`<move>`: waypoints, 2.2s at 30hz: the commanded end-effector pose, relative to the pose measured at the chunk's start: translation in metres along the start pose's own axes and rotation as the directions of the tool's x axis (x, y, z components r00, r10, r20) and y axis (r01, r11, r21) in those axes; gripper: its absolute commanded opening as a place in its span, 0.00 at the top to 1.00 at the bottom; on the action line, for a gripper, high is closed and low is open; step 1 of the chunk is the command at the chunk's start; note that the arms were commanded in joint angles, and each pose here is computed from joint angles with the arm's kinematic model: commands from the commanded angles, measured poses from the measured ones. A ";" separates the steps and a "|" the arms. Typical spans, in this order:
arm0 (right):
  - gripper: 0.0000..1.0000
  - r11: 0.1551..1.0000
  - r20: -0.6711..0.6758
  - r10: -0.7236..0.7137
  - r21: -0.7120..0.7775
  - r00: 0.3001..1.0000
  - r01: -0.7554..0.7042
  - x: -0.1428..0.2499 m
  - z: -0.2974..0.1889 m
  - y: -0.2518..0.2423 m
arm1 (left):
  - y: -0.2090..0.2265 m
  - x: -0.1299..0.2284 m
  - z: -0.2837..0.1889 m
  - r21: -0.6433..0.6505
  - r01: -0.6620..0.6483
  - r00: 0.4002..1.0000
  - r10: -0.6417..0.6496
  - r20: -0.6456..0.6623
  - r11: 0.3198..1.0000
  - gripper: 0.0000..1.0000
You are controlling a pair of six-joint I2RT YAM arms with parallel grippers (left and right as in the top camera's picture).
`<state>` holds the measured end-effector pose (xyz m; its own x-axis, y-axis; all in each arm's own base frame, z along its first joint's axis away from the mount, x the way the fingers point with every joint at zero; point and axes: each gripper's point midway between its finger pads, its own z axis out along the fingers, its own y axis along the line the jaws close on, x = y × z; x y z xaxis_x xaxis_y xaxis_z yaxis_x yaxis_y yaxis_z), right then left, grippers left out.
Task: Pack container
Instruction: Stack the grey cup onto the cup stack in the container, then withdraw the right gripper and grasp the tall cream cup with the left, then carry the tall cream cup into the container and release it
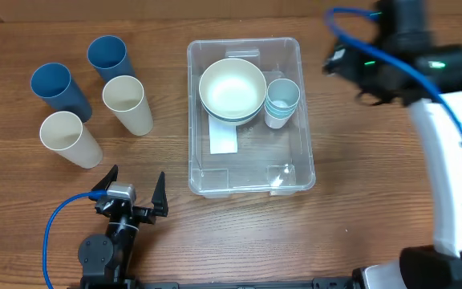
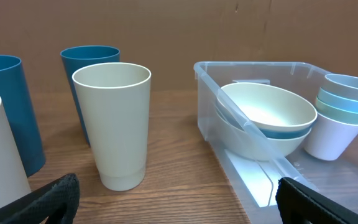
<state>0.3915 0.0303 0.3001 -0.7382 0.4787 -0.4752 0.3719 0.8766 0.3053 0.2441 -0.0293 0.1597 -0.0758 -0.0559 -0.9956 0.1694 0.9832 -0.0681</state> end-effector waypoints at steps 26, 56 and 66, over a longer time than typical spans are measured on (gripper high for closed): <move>0.00 0.846 0.165 0.394 0.318 0.904 -0.427 -0.051 -0.028 -0.199 | -0.011 -0.153 -0.011 -0.010 0.098 0.990 -0.098 -0.105 0.995 0.00; 0.00 0.846 0.165 0.394 0.318 0.904 -0.427 -0.051 -0.028 -0.199 | 0.027 0.021 0.199 0.034 -0.017 0.511 0.038 -0.858 0.999 0.37; 0.00 0.846 0.165 0.394 0.318 0.904 -0.427 -0.051 -0.028 -0.199 | 0.021 -0.007 0.184 -0.069 0.041 0.473 -0.080 -0.878 0.997 0.96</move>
<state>0.3369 -0.1694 0.2810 -0.4381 0.7896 -0.4296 0.8112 0.5532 0.1896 0.4247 -0.0335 0.1235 -0.9234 0.0758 -0.3763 0.1167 0.9893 -0.0871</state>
